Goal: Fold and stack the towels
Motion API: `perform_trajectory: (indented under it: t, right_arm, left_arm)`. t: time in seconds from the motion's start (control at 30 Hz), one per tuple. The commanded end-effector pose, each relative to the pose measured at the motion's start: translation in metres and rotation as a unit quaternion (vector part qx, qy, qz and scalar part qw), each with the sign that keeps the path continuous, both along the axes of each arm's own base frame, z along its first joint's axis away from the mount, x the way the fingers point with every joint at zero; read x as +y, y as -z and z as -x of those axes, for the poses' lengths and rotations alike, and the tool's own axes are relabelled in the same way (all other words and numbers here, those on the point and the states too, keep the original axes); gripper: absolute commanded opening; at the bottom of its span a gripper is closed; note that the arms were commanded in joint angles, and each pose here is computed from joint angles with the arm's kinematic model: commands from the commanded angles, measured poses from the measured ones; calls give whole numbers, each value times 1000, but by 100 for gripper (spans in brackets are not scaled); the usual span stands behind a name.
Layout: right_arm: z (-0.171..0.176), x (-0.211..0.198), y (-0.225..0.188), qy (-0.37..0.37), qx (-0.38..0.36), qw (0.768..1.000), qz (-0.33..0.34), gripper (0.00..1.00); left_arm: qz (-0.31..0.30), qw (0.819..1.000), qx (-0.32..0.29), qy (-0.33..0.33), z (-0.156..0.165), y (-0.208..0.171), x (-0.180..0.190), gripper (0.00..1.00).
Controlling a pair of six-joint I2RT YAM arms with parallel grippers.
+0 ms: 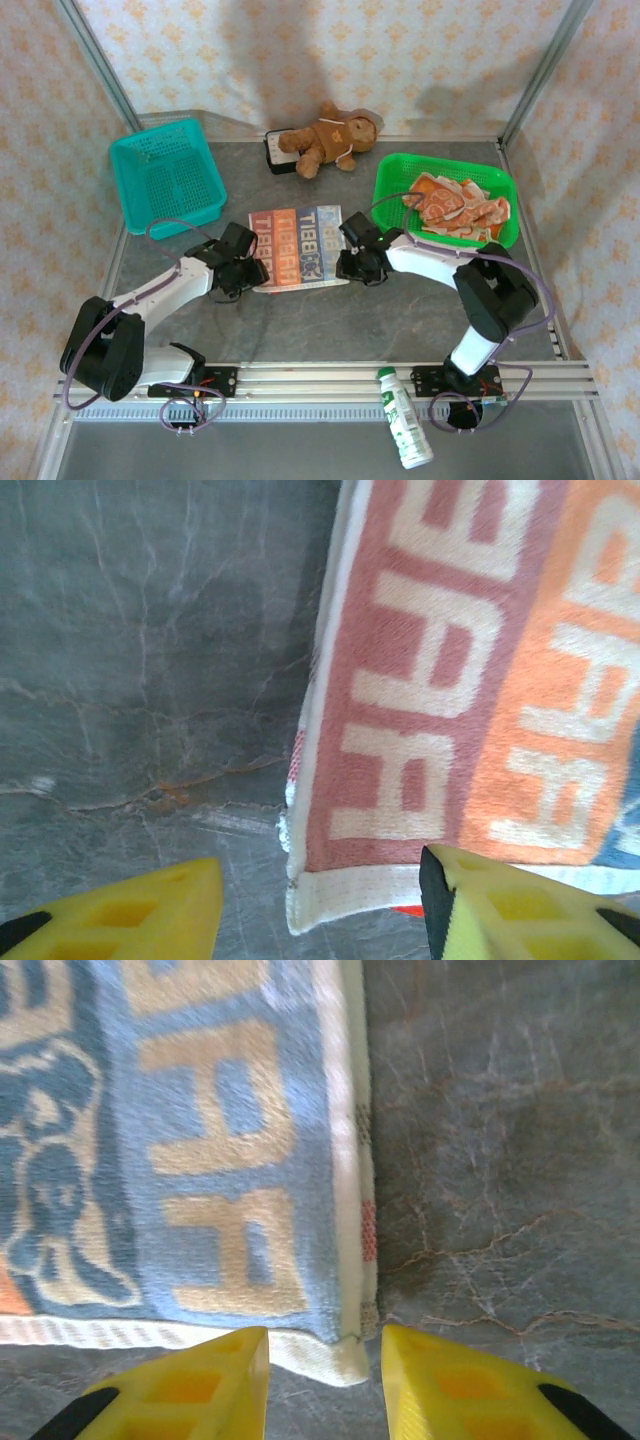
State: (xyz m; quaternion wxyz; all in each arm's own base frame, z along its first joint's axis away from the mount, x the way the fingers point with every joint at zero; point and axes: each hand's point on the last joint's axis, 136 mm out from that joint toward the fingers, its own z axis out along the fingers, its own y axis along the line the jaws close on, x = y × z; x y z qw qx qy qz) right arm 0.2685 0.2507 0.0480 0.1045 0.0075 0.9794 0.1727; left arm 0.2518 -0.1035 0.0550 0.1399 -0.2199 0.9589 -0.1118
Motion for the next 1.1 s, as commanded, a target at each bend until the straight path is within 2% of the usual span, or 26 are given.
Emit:
perform_trajectory:
  t: [0.0,0.2,0.37,0.47,0.6,0.8,0.97,1.07]
  right_arm:
    - [-18,5,-34,-15,-48,999,7,34]
    - [-51,28,-36,-32,-66,997,15,28]
    - [-78,48,-20,-51,-67,996,34,24]
    - [-82,54,-7,-60,-57,996,37,23]
    - [-70,51,13,-60,-35,997,33,20]
    - [-27,34,31,-45,-6,999,28,19]
    - [16,30,30,-50,-2,998,31,19]
    - [30,29,26,-48,-4,998,27,19]
  left_arm:
    - [-34,999,-34,16,-17,-28,5,54]
    - [-58,996,-45,45,-57,-35,-4,33]
    - [-58,996,-27,65,-84,-11,-17,17]
    - [-58,996,-5,69,-88,8,-21,13]
    - [-47,997,12,63,-76,28,-22,14]
    - [-33,998,38,42,-34,44,-16,14]
    - [-28,998,45,31,9,44,-14,13]
    - [-22,999,33,19,27,36,-12,13]
